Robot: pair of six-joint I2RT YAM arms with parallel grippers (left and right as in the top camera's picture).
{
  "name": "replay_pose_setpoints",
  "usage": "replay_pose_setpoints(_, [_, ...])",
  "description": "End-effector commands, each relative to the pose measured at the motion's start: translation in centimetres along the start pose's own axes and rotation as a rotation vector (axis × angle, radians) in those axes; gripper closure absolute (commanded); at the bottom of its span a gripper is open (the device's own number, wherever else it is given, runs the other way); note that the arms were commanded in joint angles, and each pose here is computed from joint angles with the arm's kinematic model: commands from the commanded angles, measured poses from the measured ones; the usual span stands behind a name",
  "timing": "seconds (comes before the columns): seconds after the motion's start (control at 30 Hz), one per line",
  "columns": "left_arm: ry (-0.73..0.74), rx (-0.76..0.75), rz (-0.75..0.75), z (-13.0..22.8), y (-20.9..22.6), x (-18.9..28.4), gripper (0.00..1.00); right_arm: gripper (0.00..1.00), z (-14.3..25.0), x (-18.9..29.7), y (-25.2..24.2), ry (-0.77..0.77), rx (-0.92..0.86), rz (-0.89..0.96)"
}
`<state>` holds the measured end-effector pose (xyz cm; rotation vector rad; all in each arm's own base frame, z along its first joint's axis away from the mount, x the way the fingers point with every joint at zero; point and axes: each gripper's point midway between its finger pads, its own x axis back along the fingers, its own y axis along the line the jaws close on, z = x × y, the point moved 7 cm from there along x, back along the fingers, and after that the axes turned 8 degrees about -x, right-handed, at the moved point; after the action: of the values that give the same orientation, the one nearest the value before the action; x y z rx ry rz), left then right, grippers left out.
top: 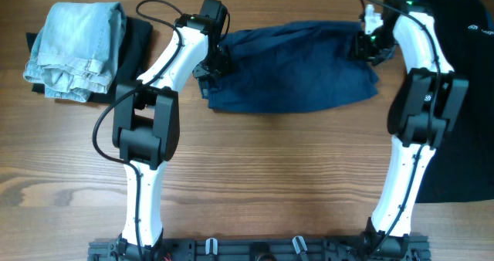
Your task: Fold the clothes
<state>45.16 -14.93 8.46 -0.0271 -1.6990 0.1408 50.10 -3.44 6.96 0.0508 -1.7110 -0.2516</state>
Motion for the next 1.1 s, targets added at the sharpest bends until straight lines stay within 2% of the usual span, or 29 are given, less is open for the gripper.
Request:
replay_pose_setpoints(0.0, [0.013, -0.001, 0.000, 0.1, 0.0, -0.5, 0.44, 0.96, 2.0, -4.7, 0.9, 0.124, -0.090, -0.040])
replay_pose_setpoints(0.17, [0.014, -0.001, 0.000, 0.1, 0.0, -0.5, 0.44, 0.96, 1.9, -3.7, -1.8, 0.117, -0.175, -0.077])
replay_pose_setpoints(0.4, [0.017, -0.002, 0.007, 0.1, -0.1, -0.5, 0.44, 0.96, 1.7, -0.1, -7.6, 0.065, -0.304, -0.146])
replay_pose_setpoints(0.6, [0.030, -0.011, 0.036, 0.5, -0.8, -0.5, 0.43, 0.95, 1.5, 4.0, -9.5, -0.012, -0.311, -0.213])
replay_pose_setpoints(0.83, [0.023, -0.039, 0.043, 0.8, -2.1, -0.6, 0.43, 0.96, 1.2, 8.3, -4.0, -0.051, -0.156, -0.255])
replay_pose_setpoints(1.07, [0.011, -0.057, 0.051, 0.9, -2.9, -0.6, 0.44, 0.96, 2.2, 7.1, 6.4, 0.027, 0.023, -0.281])
